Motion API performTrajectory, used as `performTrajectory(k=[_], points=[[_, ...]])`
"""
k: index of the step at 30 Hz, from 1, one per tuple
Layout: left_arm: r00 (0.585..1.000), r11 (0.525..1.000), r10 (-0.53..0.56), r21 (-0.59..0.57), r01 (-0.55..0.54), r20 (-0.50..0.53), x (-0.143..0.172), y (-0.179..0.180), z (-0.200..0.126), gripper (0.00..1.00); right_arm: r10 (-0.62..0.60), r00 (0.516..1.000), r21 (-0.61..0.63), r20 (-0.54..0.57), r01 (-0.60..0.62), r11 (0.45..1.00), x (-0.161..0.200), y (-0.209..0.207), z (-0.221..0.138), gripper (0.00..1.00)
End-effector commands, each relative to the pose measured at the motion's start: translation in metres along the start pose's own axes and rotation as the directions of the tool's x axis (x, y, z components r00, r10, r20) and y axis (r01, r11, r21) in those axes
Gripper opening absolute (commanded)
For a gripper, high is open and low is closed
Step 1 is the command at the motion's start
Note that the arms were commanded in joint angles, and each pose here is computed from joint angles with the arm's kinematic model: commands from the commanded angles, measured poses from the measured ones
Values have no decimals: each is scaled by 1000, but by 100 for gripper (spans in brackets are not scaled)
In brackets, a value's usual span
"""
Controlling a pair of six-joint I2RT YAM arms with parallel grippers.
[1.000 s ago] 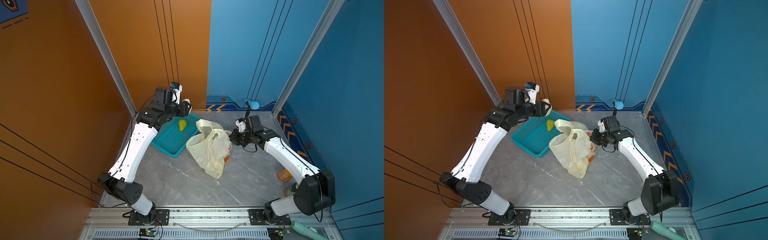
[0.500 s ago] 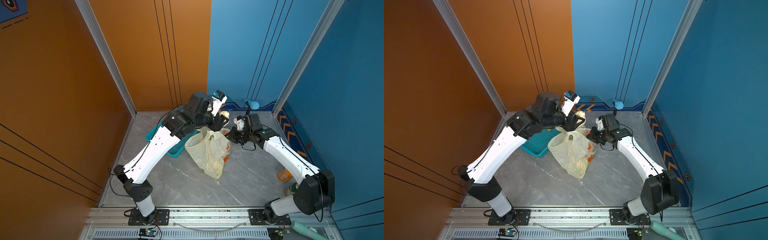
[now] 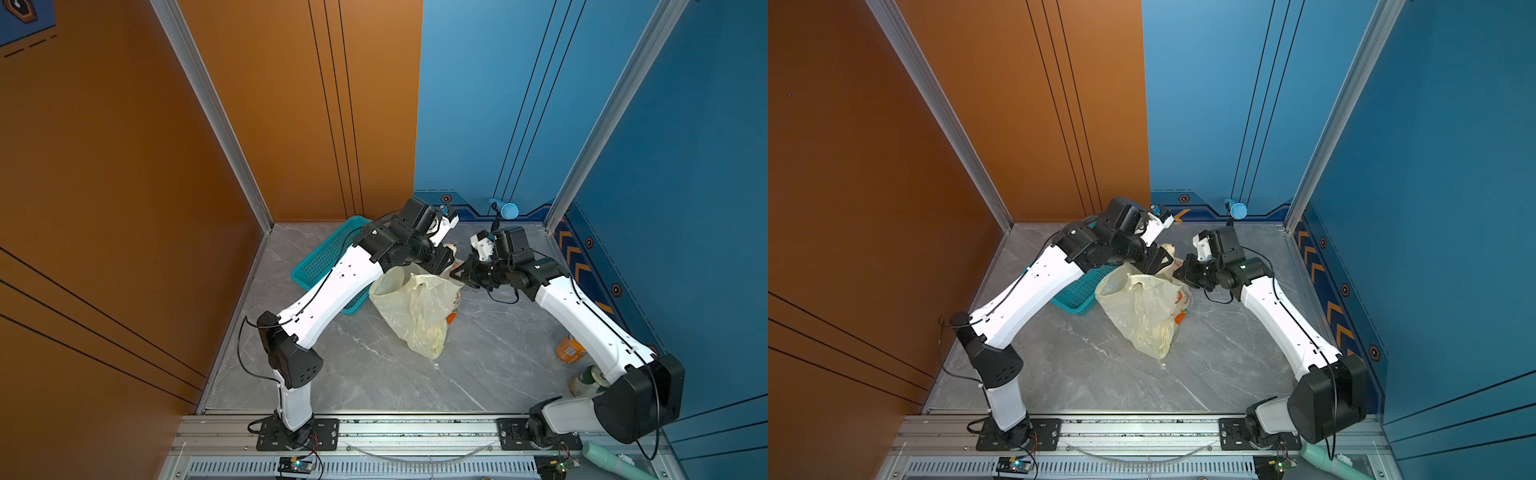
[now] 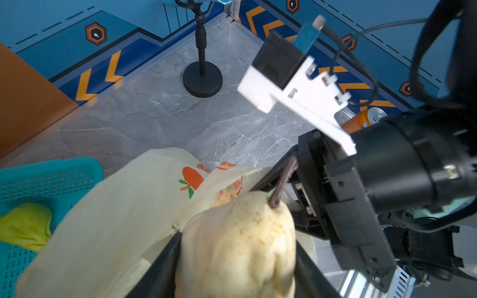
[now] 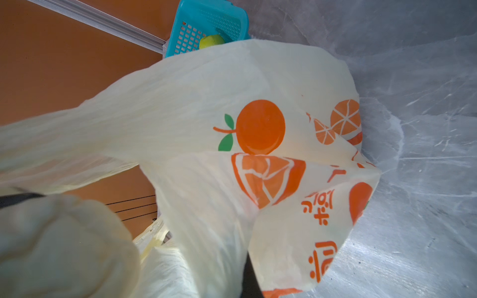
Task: Place the pears into plastic bags & tie knots
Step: Place the pear in the plastic bag, then pick up the pear from the basket.
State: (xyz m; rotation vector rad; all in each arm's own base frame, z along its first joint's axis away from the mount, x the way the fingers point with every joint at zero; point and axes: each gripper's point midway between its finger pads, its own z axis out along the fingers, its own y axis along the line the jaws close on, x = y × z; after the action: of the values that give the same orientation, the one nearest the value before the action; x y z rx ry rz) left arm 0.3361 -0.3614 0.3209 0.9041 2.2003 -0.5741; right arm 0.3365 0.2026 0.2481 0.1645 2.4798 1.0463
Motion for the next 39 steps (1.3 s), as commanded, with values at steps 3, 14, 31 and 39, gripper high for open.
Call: performTrajectory(k=[3,14,31,39], points=[[995,997,7,73,0,-100,37,-4,9,31,31,999,-50,37,-29,998,-12,10,-19,0],[987,994,-71,68,82,-144,52,14,25,76,50,998,-32,44,-49,998,-13,1,-24,0],[826,883,-466,109,457,316,2,134,-80,83,113,989,64,92,-119,991,-22,-50,-38,0],[779,746,-585,-227,626,228,80,250,-17,82,122,989,66,89,-128,990,-25,-54,-39,0]])
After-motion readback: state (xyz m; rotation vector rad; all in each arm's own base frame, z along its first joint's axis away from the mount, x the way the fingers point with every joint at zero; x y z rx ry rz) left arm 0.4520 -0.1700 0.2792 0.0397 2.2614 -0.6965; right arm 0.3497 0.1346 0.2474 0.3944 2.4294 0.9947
